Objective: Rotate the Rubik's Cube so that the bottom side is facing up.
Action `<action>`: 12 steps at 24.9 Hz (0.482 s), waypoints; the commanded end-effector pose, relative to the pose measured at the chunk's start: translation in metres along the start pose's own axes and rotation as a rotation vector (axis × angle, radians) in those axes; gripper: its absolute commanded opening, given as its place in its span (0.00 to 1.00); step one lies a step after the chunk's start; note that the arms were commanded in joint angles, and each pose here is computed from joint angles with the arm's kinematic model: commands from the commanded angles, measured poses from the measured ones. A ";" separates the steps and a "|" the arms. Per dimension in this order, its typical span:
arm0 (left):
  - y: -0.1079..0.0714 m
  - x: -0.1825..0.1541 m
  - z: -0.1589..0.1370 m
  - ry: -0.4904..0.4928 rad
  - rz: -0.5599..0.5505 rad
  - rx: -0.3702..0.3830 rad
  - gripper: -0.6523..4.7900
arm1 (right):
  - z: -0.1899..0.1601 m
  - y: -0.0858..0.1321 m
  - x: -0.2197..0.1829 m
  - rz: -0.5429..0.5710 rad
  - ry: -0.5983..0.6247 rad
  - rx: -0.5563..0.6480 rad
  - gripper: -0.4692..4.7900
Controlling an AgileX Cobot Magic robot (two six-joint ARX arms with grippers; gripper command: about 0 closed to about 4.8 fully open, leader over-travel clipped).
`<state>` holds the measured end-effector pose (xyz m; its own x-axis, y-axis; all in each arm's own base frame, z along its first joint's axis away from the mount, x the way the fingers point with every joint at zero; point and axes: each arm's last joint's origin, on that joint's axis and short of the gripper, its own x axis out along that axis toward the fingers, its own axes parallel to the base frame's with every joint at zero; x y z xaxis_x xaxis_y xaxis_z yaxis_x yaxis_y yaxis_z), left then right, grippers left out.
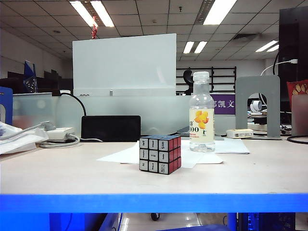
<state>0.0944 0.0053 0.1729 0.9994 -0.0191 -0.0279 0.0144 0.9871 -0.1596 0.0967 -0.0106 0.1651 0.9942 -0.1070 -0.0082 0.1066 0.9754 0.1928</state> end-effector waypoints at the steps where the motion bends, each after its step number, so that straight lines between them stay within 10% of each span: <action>1: -0.005 -0.002 0.019 -0.178 -0.092 -0.033 0.11 | 0.002 0.002 0.000 0.081 -0.018 0.048 0.09; 12: -0.015 -0.011 0.053 -0.230 -0.245 -0.051 0.29 | 0.037 0.013 -0.009 0.231 -0.119 0.147 0.09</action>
<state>0.0855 -0.0008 0.2204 0.9531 -0.2046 0.2228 0.2450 0.9542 -0.1718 0.0915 -0.0048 0.1941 0.9890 0.0749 0.1277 -0.1118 0.9433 0.3126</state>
